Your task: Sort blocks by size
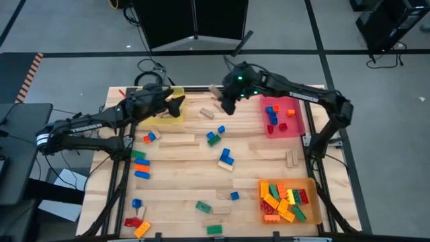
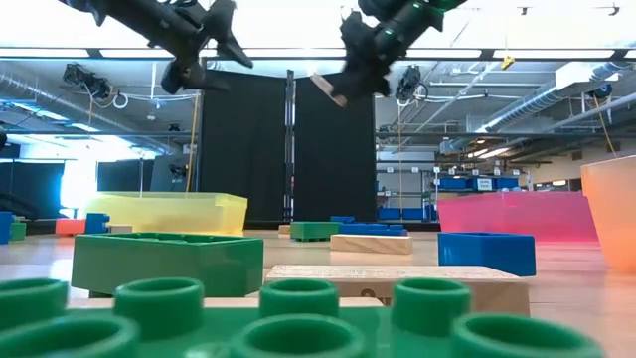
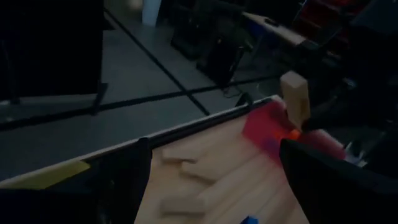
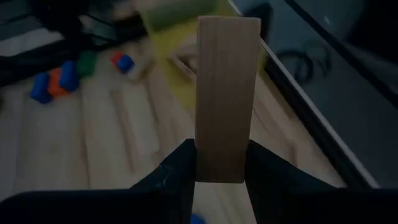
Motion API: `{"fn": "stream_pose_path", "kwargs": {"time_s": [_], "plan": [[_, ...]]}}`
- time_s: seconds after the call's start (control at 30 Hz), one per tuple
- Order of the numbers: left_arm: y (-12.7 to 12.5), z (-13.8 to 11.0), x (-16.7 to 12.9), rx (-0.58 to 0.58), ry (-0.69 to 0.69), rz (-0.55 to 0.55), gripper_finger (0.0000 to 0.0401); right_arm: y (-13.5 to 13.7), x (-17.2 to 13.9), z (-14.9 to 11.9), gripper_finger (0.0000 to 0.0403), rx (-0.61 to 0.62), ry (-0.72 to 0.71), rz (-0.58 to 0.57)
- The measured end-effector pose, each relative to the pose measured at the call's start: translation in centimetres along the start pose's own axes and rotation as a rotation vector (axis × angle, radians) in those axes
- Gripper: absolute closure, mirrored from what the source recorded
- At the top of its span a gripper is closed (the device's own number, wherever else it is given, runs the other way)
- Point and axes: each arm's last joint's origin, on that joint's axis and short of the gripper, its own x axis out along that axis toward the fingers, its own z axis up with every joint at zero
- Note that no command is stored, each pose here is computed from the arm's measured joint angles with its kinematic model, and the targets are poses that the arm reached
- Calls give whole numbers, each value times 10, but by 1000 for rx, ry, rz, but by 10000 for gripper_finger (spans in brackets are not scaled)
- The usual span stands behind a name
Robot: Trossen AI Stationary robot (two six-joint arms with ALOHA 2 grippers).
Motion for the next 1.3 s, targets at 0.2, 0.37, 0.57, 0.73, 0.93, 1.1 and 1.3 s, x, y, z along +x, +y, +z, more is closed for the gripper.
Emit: {"fn": "stream_pose_path", "kwargs": {"time_s": [0.2,0.37,0.57,0.73,0.93,1.1,1.3], "plan": [[-10,2,19,-42,-79,-58,44,18,16,22,282,-114,-40,68],[-19,6,32,-139,-180,-124,44,25,18,27,282,-157,-60,94],[-24,10,38,-321,-241,-203,44,25,14,28,282,-169,-61,92],[-26,11,38,-430,-209,-265,44,24,14,26,282,-179,-40,90],[-26,5,44,-410,-174,-264,44,24,13,28,282,-204,-62,90],[-29,-6,59,-421,-116,-299,44,25,13,31,282,-225,-94,101],[-33,-12,73,-455,-139,-361,48,25,14,30,282,-225,-83,120]]}}
